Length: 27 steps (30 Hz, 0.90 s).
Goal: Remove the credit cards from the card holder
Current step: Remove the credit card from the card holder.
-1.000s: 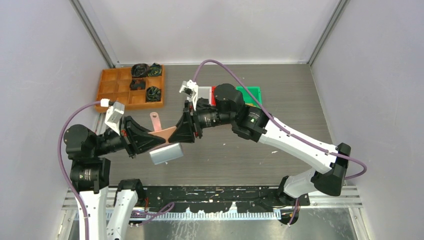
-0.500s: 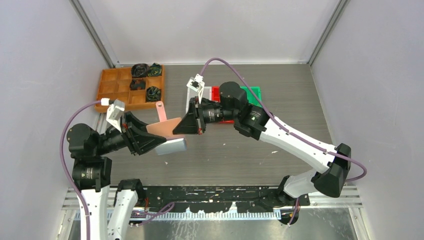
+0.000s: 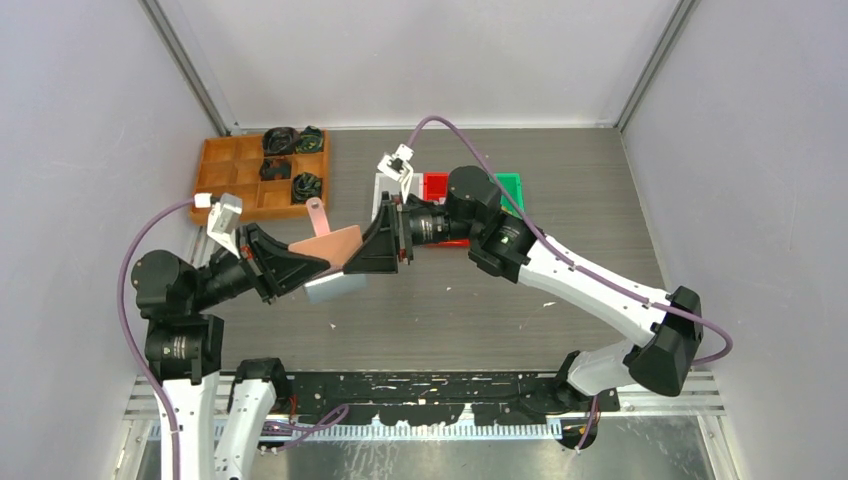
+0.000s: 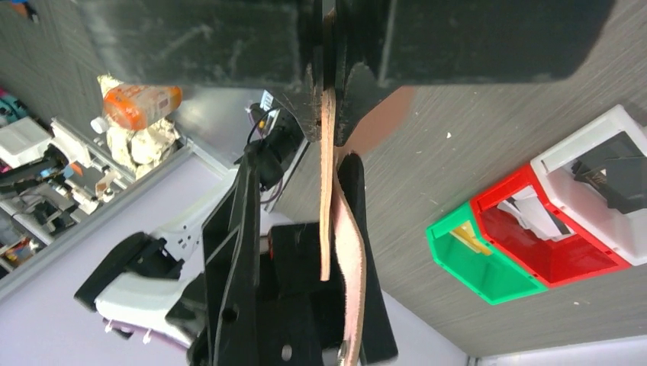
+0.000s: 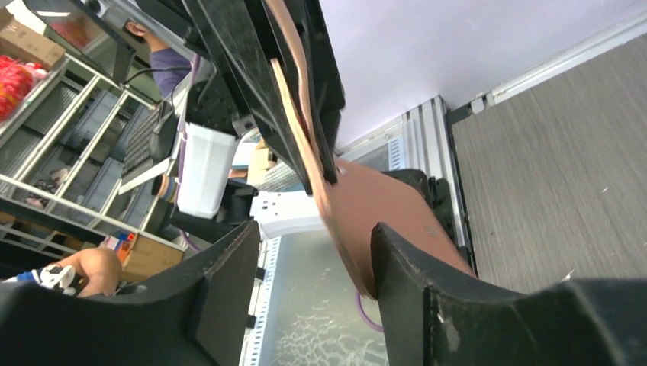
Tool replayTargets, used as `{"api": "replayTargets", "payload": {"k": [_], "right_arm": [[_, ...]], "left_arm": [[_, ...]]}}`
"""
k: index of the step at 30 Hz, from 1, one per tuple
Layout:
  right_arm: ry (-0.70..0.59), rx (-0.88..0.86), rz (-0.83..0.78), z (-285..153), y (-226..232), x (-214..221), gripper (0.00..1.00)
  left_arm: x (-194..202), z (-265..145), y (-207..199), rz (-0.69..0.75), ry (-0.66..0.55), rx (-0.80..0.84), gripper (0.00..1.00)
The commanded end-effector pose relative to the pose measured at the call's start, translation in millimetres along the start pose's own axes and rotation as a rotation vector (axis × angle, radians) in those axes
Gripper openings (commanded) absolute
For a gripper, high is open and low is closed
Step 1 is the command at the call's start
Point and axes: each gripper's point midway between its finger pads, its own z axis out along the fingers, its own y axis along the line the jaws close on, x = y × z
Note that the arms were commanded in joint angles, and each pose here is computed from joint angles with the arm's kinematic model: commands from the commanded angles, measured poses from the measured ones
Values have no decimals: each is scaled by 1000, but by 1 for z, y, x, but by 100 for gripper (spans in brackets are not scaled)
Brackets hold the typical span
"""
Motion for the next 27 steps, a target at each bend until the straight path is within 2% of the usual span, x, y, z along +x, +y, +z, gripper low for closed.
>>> {"api": "replayTargets", "payload": {"k": [1,9,18,27], "right_arm": [[-6,-106,8,-11,22,9,62],[-38,-35,-41,-19,3,23,67],[-13,-104,-14,-23,19,33,55],[-87,-48,-32,-28,12,28,44]], "left_arm": [[-33,5,0,8,-106,-25,0],[-49,7,-10,-59,-133,6,0],[-58,8,-5,-44,-172,-29,0],[-61,8,-1,-64,-187,-45,0]]}}
